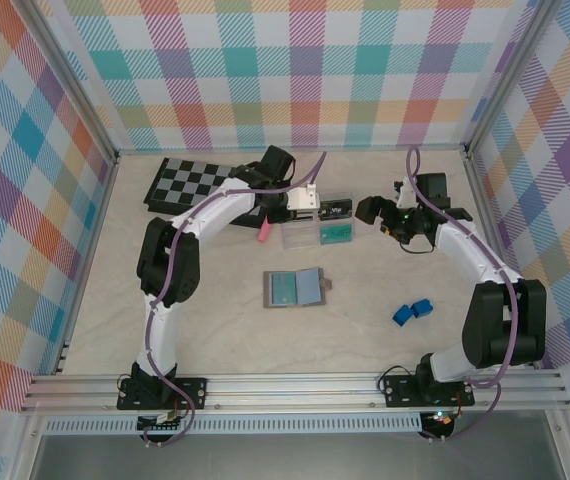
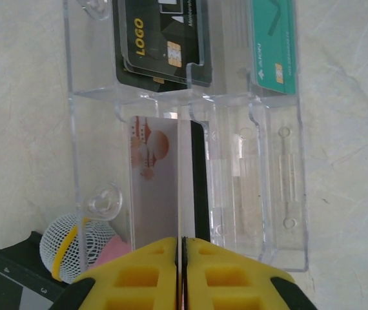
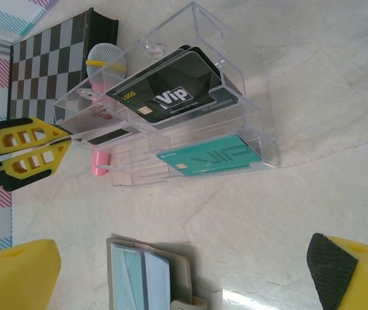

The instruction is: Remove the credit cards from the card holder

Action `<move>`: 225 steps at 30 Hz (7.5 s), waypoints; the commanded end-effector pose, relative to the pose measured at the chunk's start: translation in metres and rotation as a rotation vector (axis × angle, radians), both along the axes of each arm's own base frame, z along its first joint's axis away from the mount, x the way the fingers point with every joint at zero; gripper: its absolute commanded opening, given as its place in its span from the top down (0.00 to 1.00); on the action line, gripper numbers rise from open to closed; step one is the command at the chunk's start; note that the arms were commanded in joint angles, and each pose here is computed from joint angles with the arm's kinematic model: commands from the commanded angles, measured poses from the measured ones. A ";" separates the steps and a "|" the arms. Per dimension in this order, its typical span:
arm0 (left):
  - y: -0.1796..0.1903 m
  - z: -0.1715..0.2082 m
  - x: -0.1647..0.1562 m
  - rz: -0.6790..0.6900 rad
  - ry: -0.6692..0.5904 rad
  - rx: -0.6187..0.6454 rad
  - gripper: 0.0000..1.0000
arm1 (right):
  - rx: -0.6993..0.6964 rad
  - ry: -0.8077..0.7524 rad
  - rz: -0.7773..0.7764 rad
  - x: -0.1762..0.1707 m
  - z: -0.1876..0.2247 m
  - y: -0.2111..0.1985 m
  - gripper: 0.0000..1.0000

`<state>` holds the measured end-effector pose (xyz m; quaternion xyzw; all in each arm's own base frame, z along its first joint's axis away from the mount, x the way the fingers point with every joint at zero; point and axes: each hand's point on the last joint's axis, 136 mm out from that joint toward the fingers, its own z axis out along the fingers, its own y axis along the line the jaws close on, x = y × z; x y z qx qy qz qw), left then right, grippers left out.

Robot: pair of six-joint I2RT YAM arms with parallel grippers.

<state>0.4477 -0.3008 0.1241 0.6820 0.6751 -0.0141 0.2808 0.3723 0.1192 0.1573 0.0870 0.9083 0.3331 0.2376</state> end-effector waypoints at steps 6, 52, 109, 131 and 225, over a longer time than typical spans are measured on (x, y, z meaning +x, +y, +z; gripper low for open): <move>-0.007 0.013 0.009 0.007 -0.047 -0.041 0.74 | -0.015 -0.039 0.011 -0.002 0.010 -0.004 0.00; 0.213 0.032 -0.164 1.581 0.093 -1.047 0.00 | -0.135 0.331 0.438 -0.111 -0.089 0.188 0.55; 0.044 -0.017 -0.190 1.280 1.014 -0.782 0.64 | -0.475 0.486 0.376 -0.120 -0.164 0.168 0.85; 0.042 -0.061 -0.185 1.439 0.950 -0.633 0.86 | -0.445 0.486 0.380 -0.121 -0.164 0.173 0.86; -0.040 -0.036 -0.168 1.201 1.217 -0.759 0.51 | -0.379 0.106 -0.055 -0.079 -0.051 0.094 0.37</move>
